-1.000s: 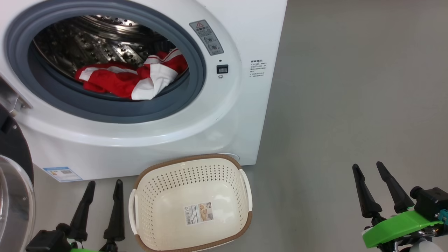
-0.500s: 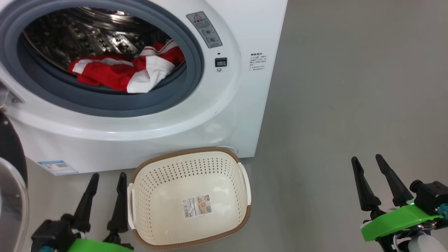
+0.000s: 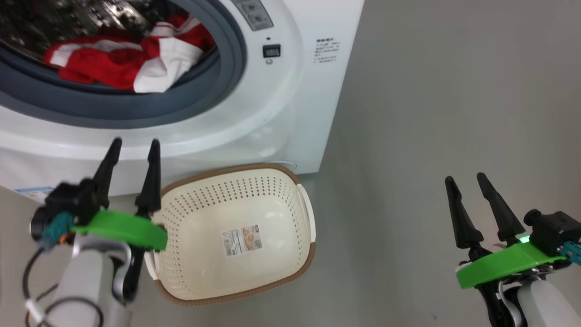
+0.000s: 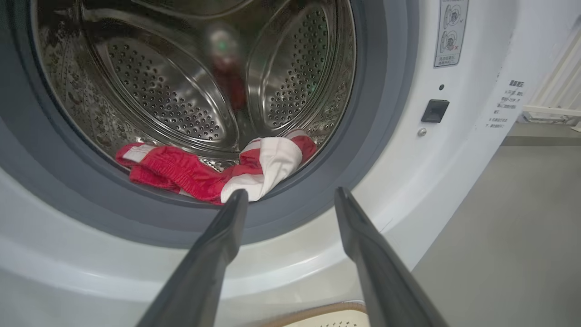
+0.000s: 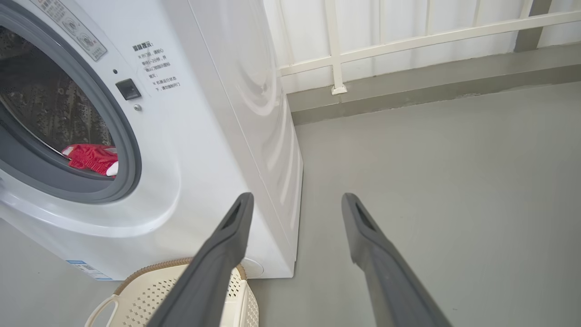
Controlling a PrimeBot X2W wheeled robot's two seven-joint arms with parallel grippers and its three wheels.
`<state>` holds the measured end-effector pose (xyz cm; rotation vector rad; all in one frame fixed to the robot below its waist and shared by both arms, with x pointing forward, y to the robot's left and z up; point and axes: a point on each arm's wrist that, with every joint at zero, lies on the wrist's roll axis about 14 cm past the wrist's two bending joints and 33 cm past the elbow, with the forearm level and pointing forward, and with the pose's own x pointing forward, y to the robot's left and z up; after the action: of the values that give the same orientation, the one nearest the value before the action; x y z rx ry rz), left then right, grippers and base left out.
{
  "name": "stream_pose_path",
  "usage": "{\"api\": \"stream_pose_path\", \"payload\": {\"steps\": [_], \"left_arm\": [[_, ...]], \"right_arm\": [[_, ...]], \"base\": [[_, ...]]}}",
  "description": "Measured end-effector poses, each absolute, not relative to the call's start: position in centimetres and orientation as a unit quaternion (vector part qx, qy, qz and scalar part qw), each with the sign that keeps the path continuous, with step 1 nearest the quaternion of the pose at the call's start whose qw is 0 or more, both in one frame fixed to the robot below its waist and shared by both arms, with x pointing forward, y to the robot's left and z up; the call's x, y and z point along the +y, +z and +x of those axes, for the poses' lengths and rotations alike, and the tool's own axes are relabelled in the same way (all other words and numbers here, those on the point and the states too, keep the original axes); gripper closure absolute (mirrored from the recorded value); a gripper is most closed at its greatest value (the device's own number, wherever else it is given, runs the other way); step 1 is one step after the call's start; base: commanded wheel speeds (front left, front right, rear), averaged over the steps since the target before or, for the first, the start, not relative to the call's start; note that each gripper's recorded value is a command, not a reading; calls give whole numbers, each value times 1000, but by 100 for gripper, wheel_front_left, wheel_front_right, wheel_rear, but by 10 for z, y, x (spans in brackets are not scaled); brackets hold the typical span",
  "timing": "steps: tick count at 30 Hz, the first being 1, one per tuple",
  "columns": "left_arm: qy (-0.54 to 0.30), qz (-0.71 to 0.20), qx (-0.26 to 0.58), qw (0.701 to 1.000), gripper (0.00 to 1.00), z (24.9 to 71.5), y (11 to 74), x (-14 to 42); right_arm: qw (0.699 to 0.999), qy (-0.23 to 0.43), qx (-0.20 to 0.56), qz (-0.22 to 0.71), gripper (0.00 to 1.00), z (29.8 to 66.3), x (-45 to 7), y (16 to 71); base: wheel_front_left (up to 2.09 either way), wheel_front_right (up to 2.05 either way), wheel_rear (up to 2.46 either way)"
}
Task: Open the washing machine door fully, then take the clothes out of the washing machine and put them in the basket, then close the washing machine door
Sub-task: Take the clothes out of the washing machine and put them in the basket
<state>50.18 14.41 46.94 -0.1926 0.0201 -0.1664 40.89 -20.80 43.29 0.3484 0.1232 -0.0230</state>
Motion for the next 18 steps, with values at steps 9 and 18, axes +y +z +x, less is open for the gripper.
{"api": "stream_pose_path", "payload": {"steps": [9,18], "left_arm": [[-118,-61,71,989,0,561,436,122],[-144,-29,105,984,0,613,422,102]], "right_arm": [[982,-22,71,173,0,423,-213,420],[980,-38,88,176,0,430,-217,402]], "base": [[0,0,0],[0,0,0]]}}
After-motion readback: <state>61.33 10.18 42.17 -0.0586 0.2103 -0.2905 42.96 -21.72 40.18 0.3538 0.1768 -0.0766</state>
